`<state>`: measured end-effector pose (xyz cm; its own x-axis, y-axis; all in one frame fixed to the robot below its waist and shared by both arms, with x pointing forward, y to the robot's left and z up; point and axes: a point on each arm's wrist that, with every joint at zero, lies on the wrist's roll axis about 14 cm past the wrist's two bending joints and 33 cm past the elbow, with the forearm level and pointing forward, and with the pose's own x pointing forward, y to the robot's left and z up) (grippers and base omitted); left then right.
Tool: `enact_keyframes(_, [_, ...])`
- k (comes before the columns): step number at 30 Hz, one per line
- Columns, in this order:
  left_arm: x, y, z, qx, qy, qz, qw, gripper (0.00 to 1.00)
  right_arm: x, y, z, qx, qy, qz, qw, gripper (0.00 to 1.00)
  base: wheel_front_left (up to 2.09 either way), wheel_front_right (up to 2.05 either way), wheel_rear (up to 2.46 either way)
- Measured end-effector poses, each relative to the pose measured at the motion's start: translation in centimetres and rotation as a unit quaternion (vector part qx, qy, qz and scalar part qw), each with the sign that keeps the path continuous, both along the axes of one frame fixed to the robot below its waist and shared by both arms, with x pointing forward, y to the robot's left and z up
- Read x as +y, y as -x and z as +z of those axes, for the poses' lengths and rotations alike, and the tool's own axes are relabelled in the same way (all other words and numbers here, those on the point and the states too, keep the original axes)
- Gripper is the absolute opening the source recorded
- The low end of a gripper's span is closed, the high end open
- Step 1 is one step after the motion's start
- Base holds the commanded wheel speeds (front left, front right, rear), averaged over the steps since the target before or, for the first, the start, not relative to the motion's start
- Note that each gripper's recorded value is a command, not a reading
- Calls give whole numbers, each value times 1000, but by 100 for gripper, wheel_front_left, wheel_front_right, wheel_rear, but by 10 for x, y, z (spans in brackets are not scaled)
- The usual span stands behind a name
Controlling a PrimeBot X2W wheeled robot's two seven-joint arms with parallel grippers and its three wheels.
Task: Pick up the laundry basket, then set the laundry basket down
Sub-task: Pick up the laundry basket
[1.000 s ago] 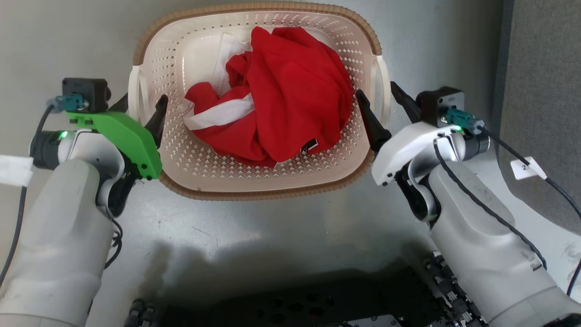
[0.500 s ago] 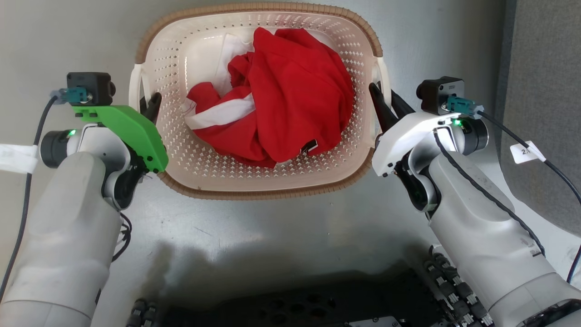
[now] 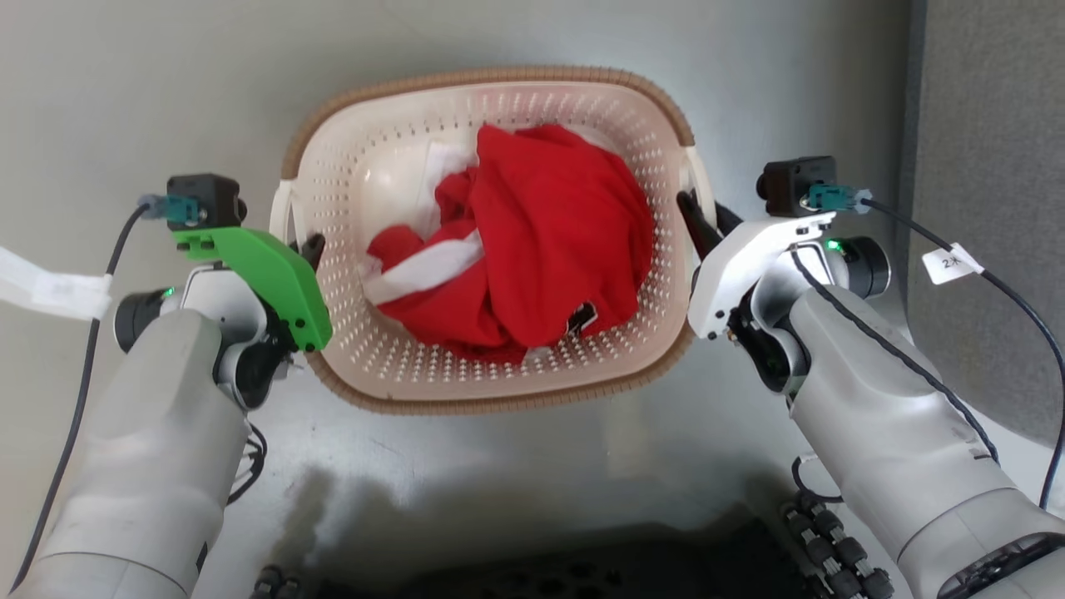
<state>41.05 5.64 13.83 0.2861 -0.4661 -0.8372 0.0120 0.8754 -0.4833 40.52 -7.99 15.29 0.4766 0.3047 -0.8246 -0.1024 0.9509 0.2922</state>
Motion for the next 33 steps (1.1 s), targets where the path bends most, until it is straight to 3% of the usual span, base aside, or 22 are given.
enact_keyframes(13, [3, 15, 31, 21, 3, 26, 999, 0, 3, 2, 30, -2, -4, 13, 1000, 0, 0, 0, 0])
enact_keyframes(33, [-6, 19, 95, -3, 14, 29, 999, 0, -6, 0, 93, -45, 5, 9, 999, 0, 0, 0, 0])
